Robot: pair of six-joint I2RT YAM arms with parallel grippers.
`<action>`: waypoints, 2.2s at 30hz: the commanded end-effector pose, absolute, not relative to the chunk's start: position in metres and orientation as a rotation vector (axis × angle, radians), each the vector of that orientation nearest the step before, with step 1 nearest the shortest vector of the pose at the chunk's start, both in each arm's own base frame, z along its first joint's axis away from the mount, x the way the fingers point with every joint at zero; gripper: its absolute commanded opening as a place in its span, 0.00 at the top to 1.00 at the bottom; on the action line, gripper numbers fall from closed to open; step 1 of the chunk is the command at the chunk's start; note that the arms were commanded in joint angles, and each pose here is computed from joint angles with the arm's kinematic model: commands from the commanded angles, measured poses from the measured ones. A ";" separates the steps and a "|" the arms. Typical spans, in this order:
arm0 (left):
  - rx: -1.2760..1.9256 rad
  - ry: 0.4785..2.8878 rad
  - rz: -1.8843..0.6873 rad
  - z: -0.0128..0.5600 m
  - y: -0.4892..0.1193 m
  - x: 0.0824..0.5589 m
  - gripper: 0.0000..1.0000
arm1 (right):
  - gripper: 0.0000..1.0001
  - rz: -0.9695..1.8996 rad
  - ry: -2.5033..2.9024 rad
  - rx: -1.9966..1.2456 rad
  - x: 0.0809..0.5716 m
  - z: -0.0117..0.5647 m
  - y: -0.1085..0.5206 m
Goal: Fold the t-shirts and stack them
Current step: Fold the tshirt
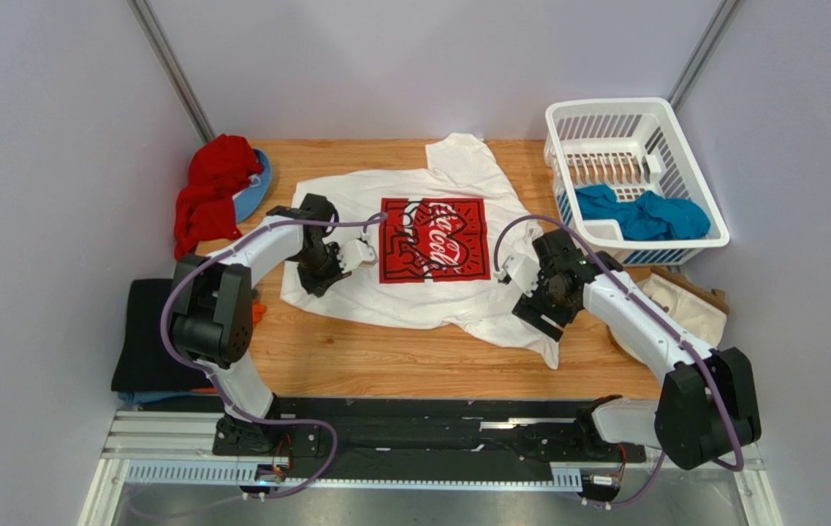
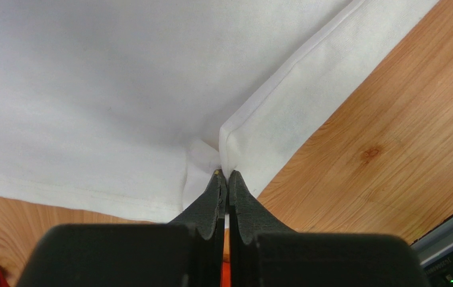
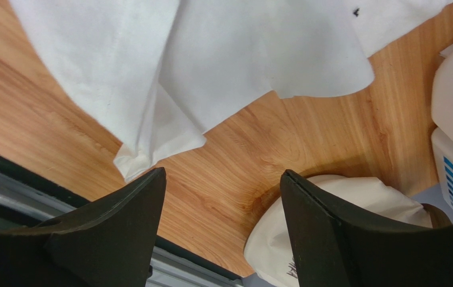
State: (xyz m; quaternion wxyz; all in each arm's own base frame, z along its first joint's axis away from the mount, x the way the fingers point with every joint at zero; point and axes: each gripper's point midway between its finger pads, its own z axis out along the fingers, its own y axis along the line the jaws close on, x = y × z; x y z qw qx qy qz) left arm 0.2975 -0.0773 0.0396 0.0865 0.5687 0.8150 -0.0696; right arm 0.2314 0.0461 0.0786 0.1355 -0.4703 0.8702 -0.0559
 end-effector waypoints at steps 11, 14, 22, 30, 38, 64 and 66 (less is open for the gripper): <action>1.668 2.438 -0.172 0.050 -0.074 0.299 1.00 | 0.33 0.136 2.499 -1.484 0.185 0.080 0.083; 1.669 2.440 -0.170 0.050 -0.074 0.299 1.00 | 0.37 0.136 2.507 -1.495 0.187 0.072 0.084; 1.685 2.448 -0.166 0.047 -0.071 0.297 1.00 | 0.41 0.127 2.511 -1.511 0.194 0.062 0.086; 1.687 2.466 -0.184 0.038 -0.072 0.296 1.00 | 0.51 0.129 2.538 -1.519 0.197 0.044 0.087; 1.690 2.477 -0.173 0.033 -0.069 0.292 1.00 | 0.94 0.109 2.573 -1.493 0.198 0.038 0.085; 1.544 2.450 -0.032 0.076 -0.063 0.244 1.00 | 1.00 0.298 2.490 -1.510 0.117 0.136 0.079; 1.551 2.453 -0.011 0.075 -0.059 0.242 1.00 | 1.00 0.336 2.483 -1.526 0.113 0.139 0.083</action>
